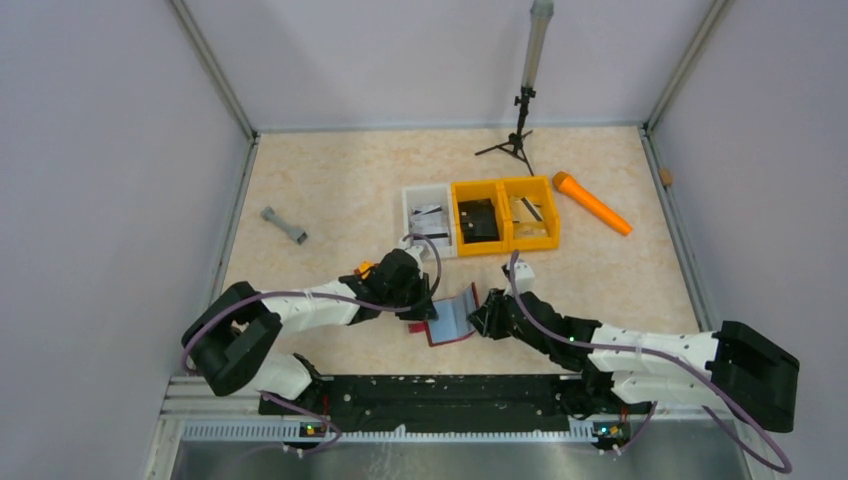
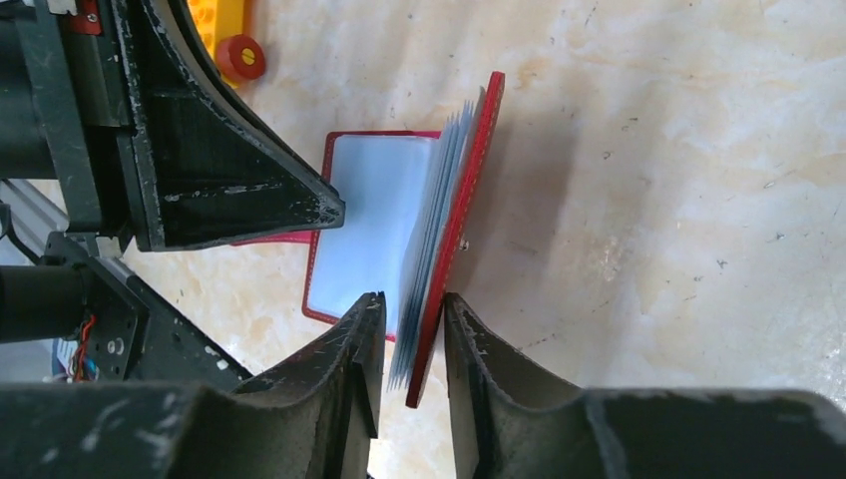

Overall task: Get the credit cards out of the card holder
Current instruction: Remove the credit card from the card holder.

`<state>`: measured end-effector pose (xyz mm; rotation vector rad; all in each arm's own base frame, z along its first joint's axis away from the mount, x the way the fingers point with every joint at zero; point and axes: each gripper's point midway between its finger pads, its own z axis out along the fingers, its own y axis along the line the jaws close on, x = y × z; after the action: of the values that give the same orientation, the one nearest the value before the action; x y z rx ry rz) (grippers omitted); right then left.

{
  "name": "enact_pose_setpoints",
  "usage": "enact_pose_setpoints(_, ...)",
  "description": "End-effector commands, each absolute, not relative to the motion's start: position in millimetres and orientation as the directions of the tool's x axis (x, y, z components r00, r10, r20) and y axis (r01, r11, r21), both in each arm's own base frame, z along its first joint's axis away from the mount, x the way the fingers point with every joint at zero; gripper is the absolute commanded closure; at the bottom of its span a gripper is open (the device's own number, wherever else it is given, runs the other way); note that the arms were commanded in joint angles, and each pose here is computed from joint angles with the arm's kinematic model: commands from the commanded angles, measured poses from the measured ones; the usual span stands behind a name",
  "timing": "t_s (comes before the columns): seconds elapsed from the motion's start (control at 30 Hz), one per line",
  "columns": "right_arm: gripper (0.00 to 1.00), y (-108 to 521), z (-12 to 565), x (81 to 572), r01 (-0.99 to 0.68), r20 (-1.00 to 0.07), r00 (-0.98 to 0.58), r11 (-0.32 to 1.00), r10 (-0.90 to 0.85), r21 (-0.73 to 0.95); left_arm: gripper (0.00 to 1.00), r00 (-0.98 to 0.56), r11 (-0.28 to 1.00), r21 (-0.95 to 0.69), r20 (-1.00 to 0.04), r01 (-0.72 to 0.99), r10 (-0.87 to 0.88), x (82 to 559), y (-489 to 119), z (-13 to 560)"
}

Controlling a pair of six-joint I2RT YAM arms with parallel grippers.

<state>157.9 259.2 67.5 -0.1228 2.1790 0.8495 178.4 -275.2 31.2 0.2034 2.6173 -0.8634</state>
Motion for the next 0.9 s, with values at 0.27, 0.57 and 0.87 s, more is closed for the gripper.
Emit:
enact_pose_setpoints(0.27,0.89,275,78,157,-0.372,-0.693,-0.703,0.75,0.157,0.547,0.78,-0.9,0.748,-0.578,-0.431,0.325,0.057,176,-286,55)
enact_pose_setpoints(0.57,0.95,275,80,158,-0.357,-0.688,-0.703,0.747,0.182,0.562,0.37,-0.875,0.708,-0.619,-0.484,0.34,-0.004,165,-288,105)
enact_pose_setpoints(0.87,0.94,274,82,155,-0.364,-0.685,-0.702,0.729,0.194,0.58,0.38,-0.889,0.669,-0.671,-0.456,0.319,-0.034,171,-308,84)
